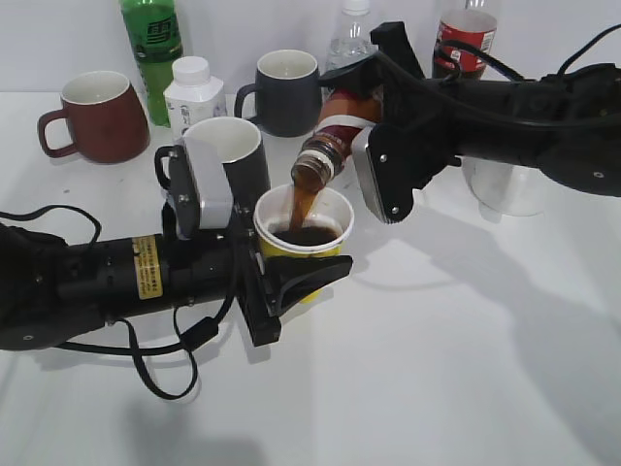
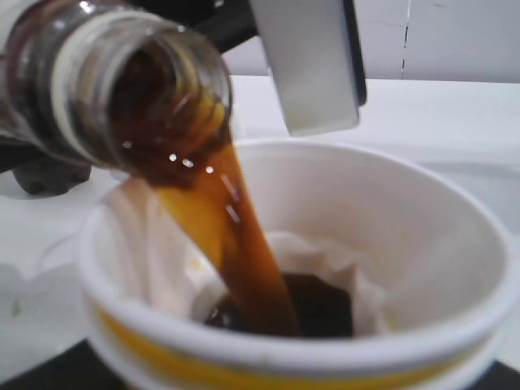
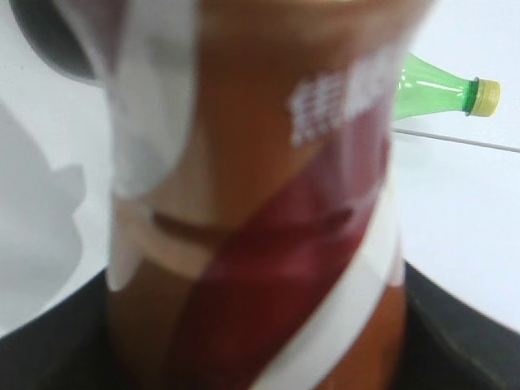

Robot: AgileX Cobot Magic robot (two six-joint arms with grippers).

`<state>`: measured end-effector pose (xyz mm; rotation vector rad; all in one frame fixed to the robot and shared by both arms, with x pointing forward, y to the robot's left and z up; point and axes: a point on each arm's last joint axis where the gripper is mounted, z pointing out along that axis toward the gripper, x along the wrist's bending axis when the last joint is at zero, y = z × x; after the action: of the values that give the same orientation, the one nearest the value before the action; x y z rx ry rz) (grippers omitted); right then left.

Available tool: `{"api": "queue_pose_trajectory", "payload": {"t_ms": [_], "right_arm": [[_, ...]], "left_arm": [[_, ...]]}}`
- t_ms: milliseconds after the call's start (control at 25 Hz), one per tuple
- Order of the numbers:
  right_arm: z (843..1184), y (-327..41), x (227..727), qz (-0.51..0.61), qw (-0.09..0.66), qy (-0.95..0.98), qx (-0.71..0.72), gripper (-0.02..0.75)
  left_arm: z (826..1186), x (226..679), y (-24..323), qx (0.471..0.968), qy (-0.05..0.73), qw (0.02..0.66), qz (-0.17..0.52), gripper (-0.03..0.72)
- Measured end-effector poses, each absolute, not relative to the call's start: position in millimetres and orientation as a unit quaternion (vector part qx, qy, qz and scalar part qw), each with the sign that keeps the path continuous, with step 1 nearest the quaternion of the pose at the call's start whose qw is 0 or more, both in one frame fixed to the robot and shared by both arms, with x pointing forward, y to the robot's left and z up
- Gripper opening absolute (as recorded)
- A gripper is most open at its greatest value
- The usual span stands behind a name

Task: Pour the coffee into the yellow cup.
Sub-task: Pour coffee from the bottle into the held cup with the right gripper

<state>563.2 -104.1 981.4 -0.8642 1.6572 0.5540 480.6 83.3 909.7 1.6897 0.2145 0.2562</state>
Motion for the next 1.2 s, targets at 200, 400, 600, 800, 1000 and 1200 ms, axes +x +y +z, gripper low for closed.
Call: {"api": "queue_pose_trajectory", "payload": {"t_ms": [200, 400, 600, 800, 1000, 1200], "right_arm": [[981.5, -104.1, 563.3, 0.235, 0.562, 0.703, -0.366, 0.501], [981.7, -104.0, 563.3, 0.236, 0.563, 0.702, -0.367, 0.501], [981.7, -104.0, 563.3, 0.246, 0.559, 0.709, -0.354, 0.501], [981.7, -103.9, 563.2, 0.292, 0.536, 0.736, -0.293, 0.501], [980.6, -103.1, 561.6, 0.333, 0.506, 0.756, -0.248, 0.501], [980.3, -102.8, 561.2, 0.374, 0.475, 0.774, -0.188, 0.501]], "left_arm": [[909.7, 480.6, 83.3, 0.744, 0.094, 0.652, 0.113, 0.431], [909.7, 480.6, 83.3, 0.744, 0.095, 0.652, 0.113, 0.431], [909.7, 480.6, 83.3, 0.744, 0.095, 0.652, 0.113, 0.431], [909.7, 480.6, 83.2, 0.744, 0.095, 0.652, 0.113, 0.431], [910.3, 480.6, 83.2, 0.742, 0.095, 0.654, 0.113, 0.43], [908.6, 480.1, 88.6, 0.74, 0.109, 0.654, 0.115, 0.43]]}}
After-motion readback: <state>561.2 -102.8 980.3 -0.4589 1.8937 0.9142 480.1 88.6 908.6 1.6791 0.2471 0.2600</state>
